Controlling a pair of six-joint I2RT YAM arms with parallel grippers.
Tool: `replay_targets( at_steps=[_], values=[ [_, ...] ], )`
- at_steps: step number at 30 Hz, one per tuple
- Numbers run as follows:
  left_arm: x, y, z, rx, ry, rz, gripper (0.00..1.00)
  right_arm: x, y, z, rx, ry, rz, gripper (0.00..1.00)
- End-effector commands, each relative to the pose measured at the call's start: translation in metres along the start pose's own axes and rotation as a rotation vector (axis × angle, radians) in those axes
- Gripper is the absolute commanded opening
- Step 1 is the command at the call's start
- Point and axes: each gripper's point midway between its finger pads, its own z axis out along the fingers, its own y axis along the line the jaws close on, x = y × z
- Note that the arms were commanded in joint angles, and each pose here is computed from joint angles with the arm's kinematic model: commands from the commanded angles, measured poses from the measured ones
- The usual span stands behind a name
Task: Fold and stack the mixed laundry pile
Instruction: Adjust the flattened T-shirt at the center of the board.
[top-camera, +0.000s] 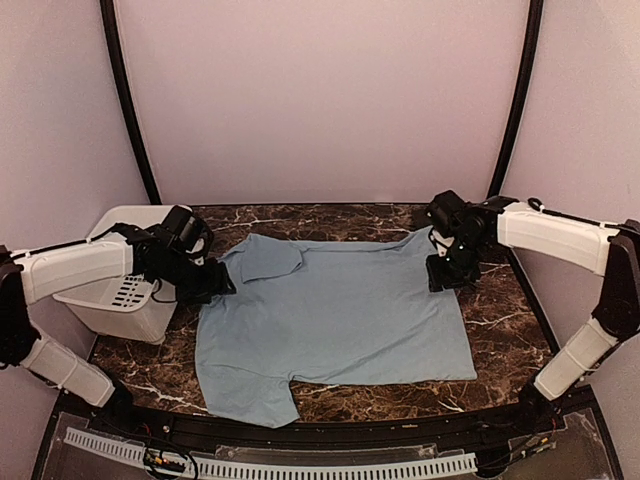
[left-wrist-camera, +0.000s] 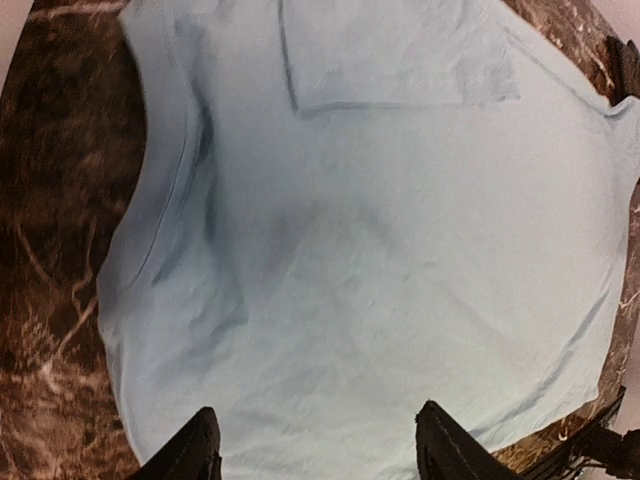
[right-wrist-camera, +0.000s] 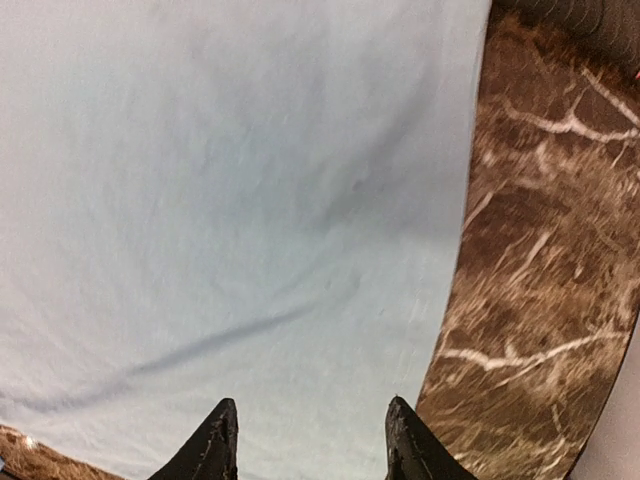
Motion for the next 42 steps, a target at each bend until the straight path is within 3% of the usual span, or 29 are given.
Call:
replay_targets(
  at_steps=[1, 3, 6, 9, 14, 19, 34, 42],
  values=[
    [-0.078, -0.049, 0.002, 0.123, -0.154, 0.107, 0.65, -0.083, -0.023, -0.003, -0.038, -0.211, -0.047, 0.47],
    [-0.101, -0.055, 0.028, 0.107, -0.141, 0.117, 0.63, -0.111, -0.04, 0.002, -0.043, -0.247, -0.026, 0.47],
    [-0.141, -0.065, 0.036, 0.099, -0.189, 0.122, 0.59, -0.145, -0.06, 0.013, -0.025, -0.281, -0.036, 0.46],
    [-0.17, -0.064, 0.051, 0.11, -0.195, 0.098, 0.57, -0.174, -0.058, 0.026, -0.051, -0.312, -0.101, 0.47],
    [-0.184, -0.068, 0.067, 0.118, -0.167, 0.107, 0.56, -0.217, -0.071, 0.044, 0.01, -0.343, -0.193, 0.47],
    [-0.188, -0.066, 0.072, 0.107, -0.172, 0.116, 0.56, -0.254, -0.104, 0.046, -0.012, -0.377, -0.125, 0.46],
    [-0.199, -0.064, 0.079, 0.096, -0.172, 0.115, 0.56, -0.276, -0.105, 0.097, -0.134, -0.335, -0.101, 0.35],
    [-0.2, -0.063, 0.081, 0.1, -0.174, 0.111, 0.56, -0.272, -0.109, 0.118, -0.123, -0.296, -0.093, 0.36]
  ],
)
